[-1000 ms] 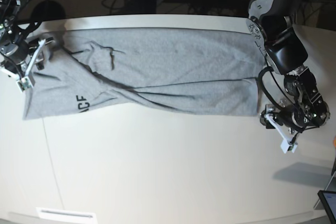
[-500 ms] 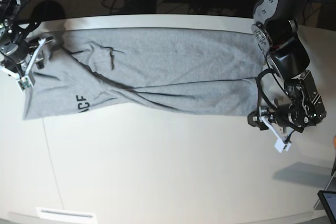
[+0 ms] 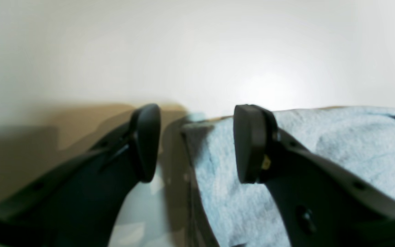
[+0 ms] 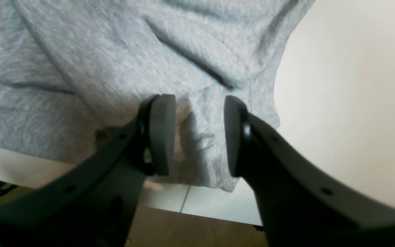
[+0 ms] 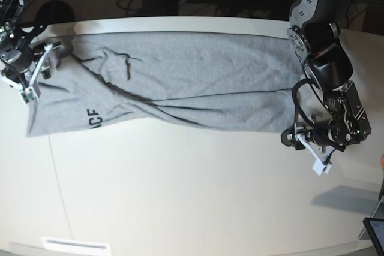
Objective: Fold the T-shirt properly
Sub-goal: 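Move the left gripper down to the shirt's side edge, then grasp the side edge of the shirt with the left gripper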
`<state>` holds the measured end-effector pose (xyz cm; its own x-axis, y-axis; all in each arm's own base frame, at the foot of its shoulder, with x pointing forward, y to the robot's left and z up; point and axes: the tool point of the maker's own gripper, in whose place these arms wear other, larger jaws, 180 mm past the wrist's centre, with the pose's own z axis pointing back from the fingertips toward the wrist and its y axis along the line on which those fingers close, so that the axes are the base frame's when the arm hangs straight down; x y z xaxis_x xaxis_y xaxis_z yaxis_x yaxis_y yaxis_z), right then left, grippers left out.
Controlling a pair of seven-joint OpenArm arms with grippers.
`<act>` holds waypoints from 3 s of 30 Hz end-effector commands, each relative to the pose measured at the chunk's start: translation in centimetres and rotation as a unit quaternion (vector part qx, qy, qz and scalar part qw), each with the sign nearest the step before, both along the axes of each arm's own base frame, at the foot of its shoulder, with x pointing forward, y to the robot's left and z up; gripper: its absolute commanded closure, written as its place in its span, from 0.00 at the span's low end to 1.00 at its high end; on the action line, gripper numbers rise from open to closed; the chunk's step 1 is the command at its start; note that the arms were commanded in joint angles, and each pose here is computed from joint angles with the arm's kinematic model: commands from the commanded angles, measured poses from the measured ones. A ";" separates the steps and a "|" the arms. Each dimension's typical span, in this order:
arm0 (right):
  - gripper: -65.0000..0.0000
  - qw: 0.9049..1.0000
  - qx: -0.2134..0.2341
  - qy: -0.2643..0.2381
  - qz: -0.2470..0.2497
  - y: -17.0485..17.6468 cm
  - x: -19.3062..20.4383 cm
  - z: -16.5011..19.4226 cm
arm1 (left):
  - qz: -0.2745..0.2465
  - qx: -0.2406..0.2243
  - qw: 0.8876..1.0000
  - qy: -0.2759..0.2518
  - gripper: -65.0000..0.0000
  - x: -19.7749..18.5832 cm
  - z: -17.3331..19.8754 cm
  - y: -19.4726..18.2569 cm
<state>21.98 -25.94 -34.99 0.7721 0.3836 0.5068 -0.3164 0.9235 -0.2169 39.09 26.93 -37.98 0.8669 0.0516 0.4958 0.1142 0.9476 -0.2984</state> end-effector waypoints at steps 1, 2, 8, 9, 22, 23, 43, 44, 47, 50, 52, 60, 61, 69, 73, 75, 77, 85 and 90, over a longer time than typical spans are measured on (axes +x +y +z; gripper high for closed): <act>0.67 1.000 -0.008 -0.016 0.004 -0.3 0.6 0.9 | 0.001 0.004 0.999 -0.032 0.49 1.4 2.0 0.7; 0.67 1.000 -0.008 -0.016 0.004 -0.3 0.6 0.9 | 0.001 0.004 0.999 -0.032 0.49 1.4 2.0 0.7; 0.67 1.000 -0.008 -0.016 0.004 -0.3 0.6 0.9 | 0.001 0.003 0.999 -0.032 0.49 1.4 2.0 0.6; 0.67 1.000 -0.008 -0.016 0.004 -0.3 0.6 0.9 | 0.001 0.003 0.999 -0.033 0.49 1.4 2.0 0.6; 0.67 1.000 -0.008 -0.016 0.004 -0.3 0.6 0.9 | -0.003 -0.002 0.999 -0.032 0.71 1.6 1.8 -0.1; 0.67 1.000 -0.008 -0.016 0.004 -0.3 0.6 0.9 | -0.003 -0.002 0.999 -0.032 0.71 1.6 1.8 -0.2; 0.67 1.000 -0.007 -0.010 0.003 -0.4 0.1 0.6 | 0.041 -0.026 0.998 -0.027 0.71 1.8 1.0 0.8; 0.67 1.000 -0.007 -0.009 0.003 -0.4 0.1 0.6 | 0.043 -0.022 0.998 -0.027 0.71 1.7 1.2 1.2; 0.67 1.000 -0.007 -0.009 0.003 -0.4 0.1 0.6 | 0.048 -0.014 0.998 -0.027 0.71 1.6 1.4 2.2; 0.67 1.000 -0.007 -0.009 0.003 -0.4 0.1 0.6 | 0.046 -0.015 0.999 -0.023 0.71 1.4 1.1 2.0; 0.67 1.000 -0.007 -0.009 0.003 -0.4 0.1 0.6 | 0.045 -0.016 0.999 -0.020 0.71 1.2 0.8 1.9; 0.67 1.000 -0.007 -0.009 0.003 -0.4 0.1 0.6 | 0.043 -0.018 0.999 -0.019 0.71 1.2 0.7 1.7; 0.67 1.000 -0.007 -0.009 0.003 -0.4 0.1 0.6 | 0.042 -0.020 0.999 -0.019 0.71 1.2 0.6 1.4; 0.67 1.000 -0.007 -0.009 0.003 -0.4 0.1 0.6 | 0.036 -0.031 0.999 -0.019 0.72 1.5 0.3 0.1; 0.67 1.000 -0.007 -0.009 0.003 -0.4 0.1 0.6 | 0.034 -0.032 0.999 -0.019 0.73 1.5 0.3 -0.1; 0.67 1.000 -0.007 -0.009 0.003 -0.4 0.1 0.6 | 0.034 -0.032 0.999 -0.019 0.82 1.5 0.3 -0.1; 0.67 1.000 -0.007 -0.009 0.003 -0.4 0.1 0.6 | 0.034 -0.031 0.999 -0.021 0.98 1.6 0.5 -0.1; 0.67 1.000 -0.007 -0.009 0.003 -0.3 0.1 0.6 | 0.034 -0.028 0.999 -0.022 1.00 1.6 0.6 0.2; 0.67 1.000 -0.007 -0.009 0.003 -0.3 0.1 0.6 | 0.033 -0.026 0.999 -0.020 1.00 1.6 0.7 0.3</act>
